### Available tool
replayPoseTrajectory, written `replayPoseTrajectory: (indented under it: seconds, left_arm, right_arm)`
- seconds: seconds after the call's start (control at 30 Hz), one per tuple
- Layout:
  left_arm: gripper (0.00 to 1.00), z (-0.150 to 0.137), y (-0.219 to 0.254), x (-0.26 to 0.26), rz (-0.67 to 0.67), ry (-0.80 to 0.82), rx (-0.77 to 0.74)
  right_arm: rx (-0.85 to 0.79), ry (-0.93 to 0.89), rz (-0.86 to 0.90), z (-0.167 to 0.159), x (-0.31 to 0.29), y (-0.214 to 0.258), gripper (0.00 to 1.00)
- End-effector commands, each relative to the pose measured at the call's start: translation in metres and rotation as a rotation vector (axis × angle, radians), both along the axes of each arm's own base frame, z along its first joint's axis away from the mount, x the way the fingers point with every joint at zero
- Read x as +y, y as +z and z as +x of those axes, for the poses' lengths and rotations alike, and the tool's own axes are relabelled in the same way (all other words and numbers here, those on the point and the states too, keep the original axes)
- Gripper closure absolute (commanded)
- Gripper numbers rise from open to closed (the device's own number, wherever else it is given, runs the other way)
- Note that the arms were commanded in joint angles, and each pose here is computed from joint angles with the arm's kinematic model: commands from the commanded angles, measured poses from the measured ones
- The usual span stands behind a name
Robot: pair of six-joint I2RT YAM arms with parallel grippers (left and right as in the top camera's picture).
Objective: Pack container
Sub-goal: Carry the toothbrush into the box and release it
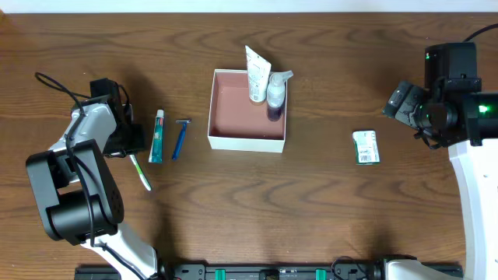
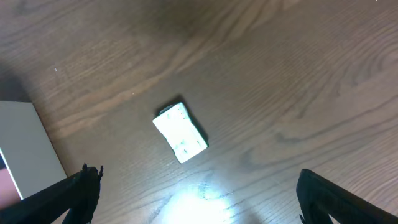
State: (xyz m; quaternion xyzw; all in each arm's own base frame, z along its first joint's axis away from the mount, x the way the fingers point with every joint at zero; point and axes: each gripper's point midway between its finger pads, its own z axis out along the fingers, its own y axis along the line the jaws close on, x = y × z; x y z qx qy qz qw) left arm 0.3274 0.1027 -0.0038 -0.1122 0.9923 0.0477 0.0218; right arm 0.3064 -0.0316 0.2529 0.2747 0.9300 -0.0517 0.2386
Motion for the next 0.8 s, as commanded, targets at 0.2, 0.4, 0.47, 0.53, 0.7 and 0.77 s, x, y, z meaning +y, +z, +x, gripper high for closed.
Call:
replayPoseTrajectory:
  seconds: [0.2,0.4,0.47,0.53,0.7,0.77]
  left_arm:
    - [0.94,0.008,0.050,0.003,0.025,0.052,-0.117]
    - [0.94,0.027,0.153,-0.049,-0.093,-0.044,-0.420]
    - [0.94,0.028,0.183,-0.069,-0.097,-0.107,-0.513]
    - [0.94,0.028,0.206,-0.090,-0.099,-0.170,-0.590]
    - [0.94,0.031,0.240,-0.145,-0.157,-0.268,-0.718]
    - [0.94,0.036,0.244,-0.164,-0.196,-0.271,-0.746]
  right_arm:
    - [-0.005,-0.023,0.000,0.000,-0.003,0.001,0.01]
    - [-0.005,-0.023,0.000,0.000,-0.003,0.001,0.01]
    - [-0.005,-0.023,0.000,0.000,-0.003,0.001,0.01]
    - [-0.005,-0.023,0.000,0.000,-0.003,0.001,0.01]
    - [-0.005,-0.023,0.000,0.000,-0.003,0.001,0.01]
    - [-0.005,-0.023,0.000,0.000,-0.003,0.001,0.01]
